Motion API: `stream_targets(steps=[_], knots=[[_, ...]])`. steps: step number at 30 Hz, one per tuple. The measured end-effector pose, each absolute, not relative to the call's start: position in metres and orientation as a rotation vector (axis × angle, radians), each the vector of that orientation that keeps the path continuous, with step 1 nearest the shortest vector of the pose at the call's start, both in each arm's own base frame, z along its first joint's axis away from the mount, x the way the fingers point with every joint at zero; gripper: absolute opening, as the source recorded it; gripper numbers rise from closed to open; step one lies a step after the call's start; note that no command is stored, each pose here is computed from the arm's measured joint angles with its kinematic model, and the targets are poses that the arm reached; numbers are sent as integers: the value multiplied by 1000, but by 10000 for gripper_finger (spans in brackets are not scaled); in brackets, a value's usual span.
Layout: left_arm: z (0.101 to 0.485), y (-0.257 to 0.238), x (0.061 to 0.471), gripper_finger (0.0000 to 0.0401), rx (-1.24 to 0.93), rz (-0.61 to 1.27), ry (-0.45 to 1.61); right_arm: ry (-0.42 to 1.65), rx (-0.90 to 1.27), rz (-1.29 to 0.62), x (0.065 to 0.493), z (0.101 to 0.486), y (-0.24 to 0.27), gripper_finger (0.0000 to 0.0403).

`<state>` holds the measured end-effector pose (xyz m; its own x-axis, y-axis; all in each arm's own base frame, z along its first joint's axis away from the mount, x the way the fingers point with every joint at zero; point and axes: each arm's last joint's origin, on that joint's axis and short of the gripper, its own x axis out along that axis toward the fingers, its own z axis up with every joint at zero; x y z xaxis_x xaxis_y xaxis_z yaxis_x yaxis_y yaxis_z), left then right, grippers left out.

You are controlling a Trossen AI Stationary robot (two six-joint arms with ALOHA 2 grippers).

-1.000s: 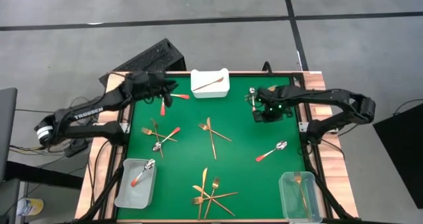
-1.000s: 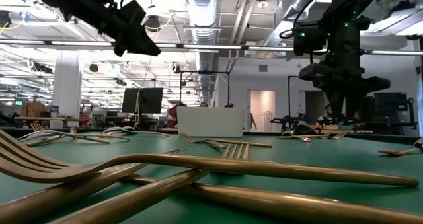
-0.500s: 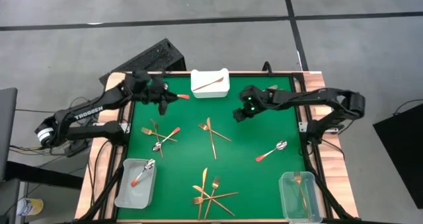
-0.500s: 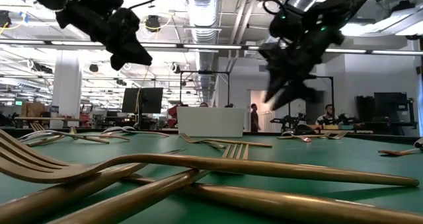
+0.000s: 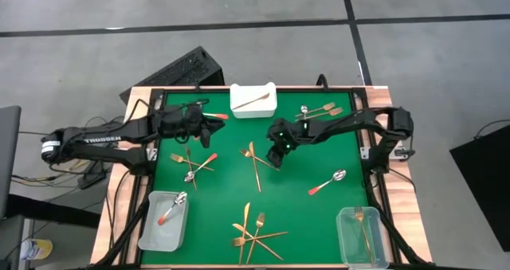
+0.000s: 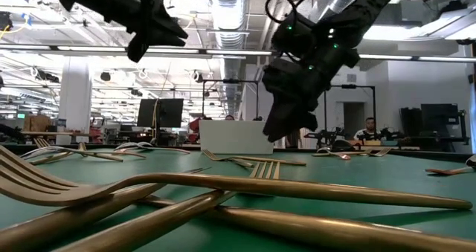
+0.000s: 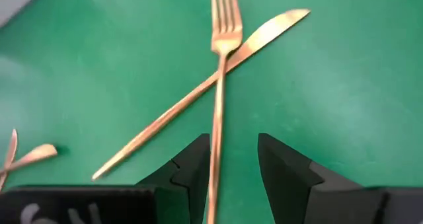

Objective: Sort silverware by color (type)
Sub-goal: Put the gold fork into the transparent bin

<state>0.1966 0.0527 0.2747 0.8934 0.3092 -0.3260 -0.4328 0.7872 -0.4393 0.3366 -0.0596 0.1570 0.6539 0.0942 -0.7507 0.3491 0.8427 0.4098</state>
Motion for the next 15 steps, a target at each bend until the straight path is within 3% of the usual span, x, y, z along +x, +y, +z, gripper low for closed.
stream_targets(steps=[15], knots=[[278,38,180,72,-358,471,301,925,232,-46,395,136,-40,149]])
